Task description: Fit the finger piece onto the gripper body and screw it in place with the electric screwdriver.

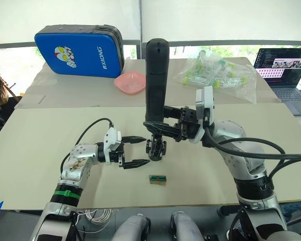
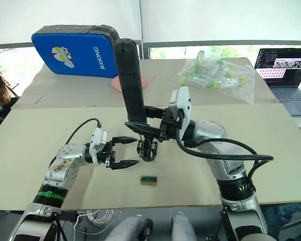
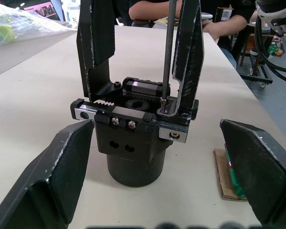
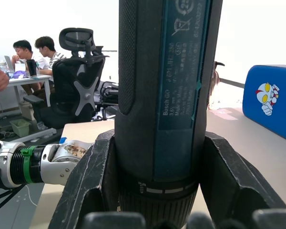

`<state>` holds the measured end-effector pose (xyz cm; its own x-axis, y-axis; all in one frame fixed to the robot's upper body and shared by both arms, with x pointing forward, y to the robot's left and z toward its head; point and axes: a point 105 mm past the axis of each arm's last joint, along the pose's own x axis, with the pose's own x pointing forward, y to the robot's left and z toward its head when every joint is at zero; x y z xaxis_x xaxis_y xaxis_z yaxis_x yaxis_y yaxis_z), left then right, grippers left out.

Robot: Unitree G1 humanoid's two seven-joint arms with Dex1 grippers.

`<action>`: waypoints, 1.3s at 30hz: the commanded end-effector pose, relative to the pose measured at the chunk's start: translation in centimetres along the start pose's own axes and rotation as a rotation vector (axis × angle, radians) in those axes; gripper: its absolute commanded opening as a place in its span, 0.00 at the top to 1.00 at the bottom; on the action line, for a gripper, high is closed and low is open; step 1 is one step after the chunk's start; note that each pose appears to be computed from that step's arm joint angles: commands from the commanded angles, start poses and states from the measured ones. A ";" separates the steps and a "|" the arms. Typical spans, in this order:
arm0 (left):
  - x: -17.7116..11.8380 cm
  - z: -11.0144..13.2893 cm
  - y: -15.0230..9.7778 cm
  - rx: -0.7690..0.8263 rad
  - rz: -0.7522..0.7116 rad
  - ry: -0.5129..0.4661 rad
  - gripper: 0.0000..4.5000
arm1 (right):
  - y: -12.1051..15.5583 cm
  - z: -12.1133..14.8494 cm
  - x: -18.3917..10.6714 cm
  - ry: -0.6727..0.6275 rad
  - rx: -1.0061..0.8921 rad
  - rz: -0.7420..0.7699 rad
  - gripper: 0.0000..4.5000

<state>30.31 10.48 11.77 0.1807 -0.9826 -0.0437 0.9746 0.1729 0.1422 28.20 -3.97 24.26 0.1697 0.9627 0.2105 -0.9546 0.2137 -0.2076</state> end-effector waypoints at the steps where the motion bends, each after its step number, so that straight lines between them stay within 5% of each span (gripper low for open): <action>1: 0.3 0.7 -0.1 0.037 -0.005 -0.008 0.00 | 0.2 1.3 0.0 -0.038 -0.043 0.008 0.57; 19: 1.9 -2.2 0.7 0.066 0.038 0.129 0.00 | 0.3 0.8 0.1 -0.038 -0.040 0.000 0.57; 39: 4.3 -3.7 1.4 0.047 0.018 0.116 0.00 | 0.3 0.5 0.0 -0.020 -0.038 -0.003 0.57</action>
<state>32.86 7.18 7.68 0.2259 -0.9590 -0.1713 0.9658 0.1976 0.1677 28.28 -3.83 23.90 0.1803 0.9614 0.2079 -0.9535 0.2227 -0.2030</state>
